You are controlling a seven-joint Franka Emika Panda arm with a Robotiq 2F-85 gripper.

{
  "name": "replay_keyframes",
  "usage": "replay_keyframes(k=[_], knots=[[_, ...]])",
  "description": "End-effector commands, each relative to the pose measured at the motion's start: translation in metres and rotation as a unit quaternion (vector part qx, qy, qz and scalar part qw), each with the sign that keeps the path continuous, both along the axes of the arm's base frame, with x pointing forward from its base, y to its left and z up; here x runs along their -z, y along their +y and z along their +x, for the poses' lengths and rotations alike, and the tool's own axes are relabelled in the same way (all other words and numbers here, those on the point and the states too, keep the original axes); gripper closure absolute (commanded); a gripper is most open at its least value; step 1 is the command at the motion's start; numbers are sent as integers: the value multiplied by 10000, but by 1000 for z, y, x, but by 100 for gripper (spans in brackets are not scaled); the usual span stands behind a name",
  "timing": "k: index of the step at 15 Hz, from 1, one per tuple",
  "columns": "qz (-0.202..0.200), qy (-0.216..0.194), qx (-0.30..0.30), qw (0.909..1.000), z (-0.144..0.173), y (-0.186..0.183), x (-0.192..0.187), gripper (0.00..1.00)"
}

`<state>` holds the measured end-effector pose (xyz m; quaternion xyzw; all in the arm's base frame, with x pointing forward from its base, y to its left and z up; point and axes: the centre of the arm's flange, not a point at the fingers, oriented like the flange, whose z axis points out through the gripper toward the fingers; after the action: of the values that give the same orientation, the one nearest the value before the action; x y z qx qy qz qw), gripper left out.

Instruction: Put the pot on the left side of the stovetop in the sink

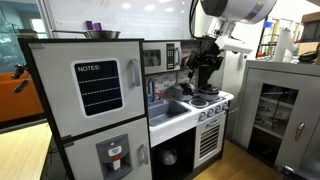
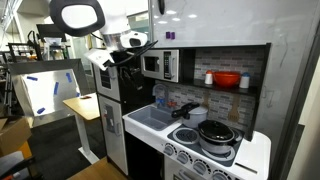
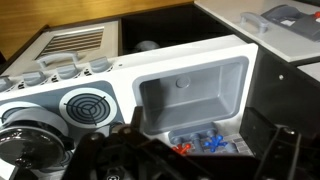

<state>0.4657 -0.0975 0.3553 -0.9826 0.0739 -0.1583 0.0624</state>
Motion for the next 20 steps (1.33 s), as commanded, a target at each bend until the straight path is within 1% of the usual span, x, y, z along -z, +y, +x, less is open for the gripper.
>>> replay_keyframes(k=[1,5,8,13,20], knots=[[-4,-303,39,9995,7,-1,19,0],[-85,-445,162,9988,14,-6,35,0],[-228,-581,257,9977,23,-13,43,0],[-497,-863,342,9944,47,-24,46,0],[-690,-929,447,9923,72,-41,57,0]])
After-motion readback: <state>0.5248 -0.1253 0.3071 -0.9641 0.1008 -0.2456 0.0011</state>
